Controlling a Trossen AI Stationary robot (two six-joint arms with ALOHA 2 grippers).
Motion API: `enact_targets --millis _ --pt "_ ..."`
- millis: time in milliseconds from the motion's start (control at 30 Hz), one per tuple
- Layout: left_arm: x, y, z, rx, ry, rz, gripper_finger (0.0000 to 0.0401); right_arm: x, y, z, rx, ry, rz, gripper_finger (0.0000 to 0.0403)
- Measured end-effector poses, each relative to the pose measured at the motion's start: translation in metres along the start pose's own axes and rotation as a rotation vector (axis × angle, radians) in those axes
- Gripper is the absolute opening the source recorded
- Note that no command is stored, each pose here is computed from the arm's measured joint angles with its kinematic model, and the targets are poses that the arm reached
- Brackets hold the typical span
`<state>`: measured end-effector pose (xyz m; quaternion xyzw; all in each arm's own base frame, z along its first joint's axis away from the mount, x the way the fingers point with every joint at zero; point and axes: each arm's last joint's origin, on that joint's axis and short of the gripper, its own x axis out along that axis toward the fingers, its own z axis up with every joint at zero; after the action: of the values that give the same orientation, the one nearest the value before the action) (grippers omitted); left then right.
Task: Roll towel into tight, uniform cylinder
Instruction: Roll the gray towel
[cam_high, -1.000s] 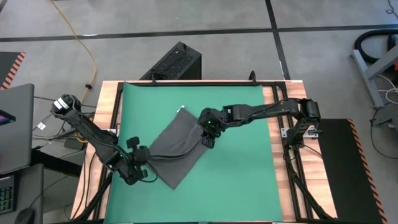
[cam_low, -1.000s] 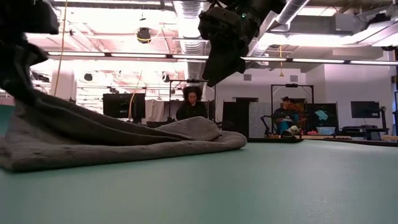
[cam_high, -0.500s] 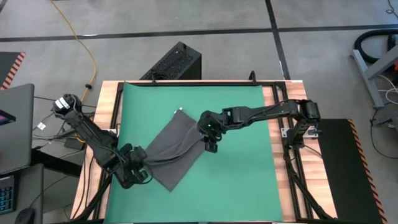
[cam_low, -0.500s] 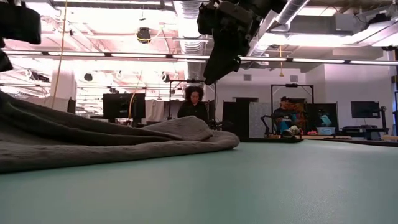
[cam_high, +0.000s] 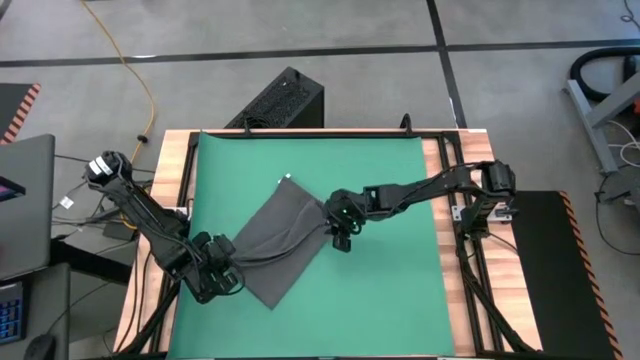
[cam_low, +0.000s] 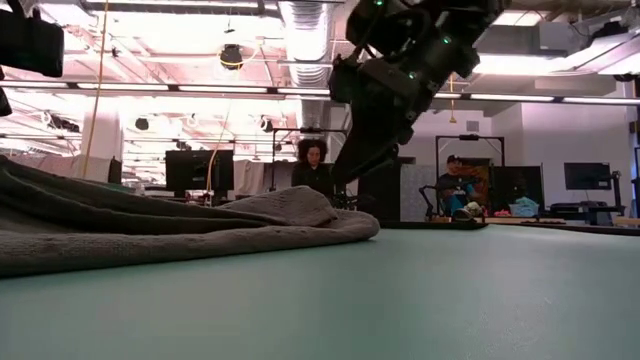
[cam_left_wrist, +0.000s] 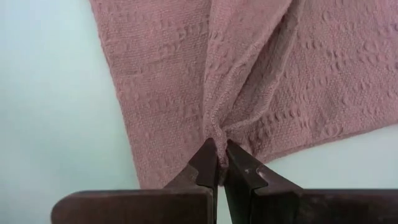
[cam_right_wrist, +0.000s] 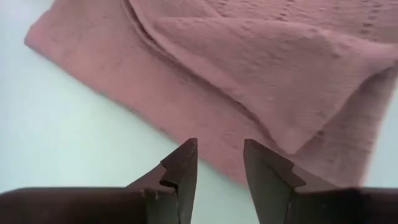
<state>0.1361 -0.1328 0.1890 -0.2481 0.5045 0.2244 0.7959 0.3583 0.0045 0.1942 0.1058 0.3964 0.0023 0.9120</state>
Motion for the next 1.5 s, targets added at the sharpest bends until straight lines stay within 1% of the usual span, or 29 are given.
enact_targets --millis 100,200,300,500,600,767,967,1067,1133,1233,1300,1400,1500 --pt "0.000 0.000 0.000 -0.002 0.010 -0.001 0.0000 0.003 0.002 -0.005 0.011 -0.024 0.007 0.0141" --pt "0.000 0.000 -0.001 -0.002 0.026 -0.003 0.0000 0.006 -0.001 -0.014 0.013 -0.015 -0.030 0.0132" --pt "0.000 0.000 -0.001 -0.002 0.042 -0.004 0.0000 0.009 -0.005 -0.022 0.027 -0.036 -0.056 0.0125" --pt "-0.004 -0.003 0.000 -0.001 0.042 -0.011 0.0000 0.011 -0.011 -0.026 0.050 -0.104 -0.070 0.0120" --pt "-0.006 -0.003 0.001 0.006 0.034 -0.002 0.0000 0.011 -0.015 -0.025 0.054 -0.118 -0.101 0.0120" --pt "-0.006 -0.003 0.002 -0.003 0.031 -0.003 0.0000 0.030 -0.022 -0.033 0.058 -0.094 -0.120 0.0120" --pt "-0.006 -0.003 0.002 -0.016 0.032 0.001 0.0000 0.049 -0.023 -0.042 0.057 -0.068 -0.120 0.0120" --pt "-0.006 -0.003 0.001 -0.018 0.062 0.000 0.0000 0.053 -0.026 -0.045 0.097 -0.048 -0.126 0.0120" --pt "-0.006 -0.002 -0.001 -0.037 0.110 0.005 0.0000 0.056 -0.028 -0.048 0.117 -0.030 -0.132 0.0120" --pt "-0.007 0.005 -0.004 -0.077 0.230 0.078 0.0000 0.055 -0.029 -0.048 0.121 -0.033 -0.134 0.0120" --pt "-0.008 0.010 -0.006 -0.112 0.277 0.142 0.0000 0.056 -0.030 -0.047 0.123 -0.038 -0.131 0.0120" --pt "-0.010 0.014 -0.009 -0.145 0.288 0.187 0.0000 0.056 -0.030 -0.047 0.126 -0.041 -0.130 0.0120" --pt "-0.009 0.012 -0.009 -0.146 0.296 0.164 0.0000 0.057 -0.030 -0.048 0.126 -0.040 -0.131 0.0120"
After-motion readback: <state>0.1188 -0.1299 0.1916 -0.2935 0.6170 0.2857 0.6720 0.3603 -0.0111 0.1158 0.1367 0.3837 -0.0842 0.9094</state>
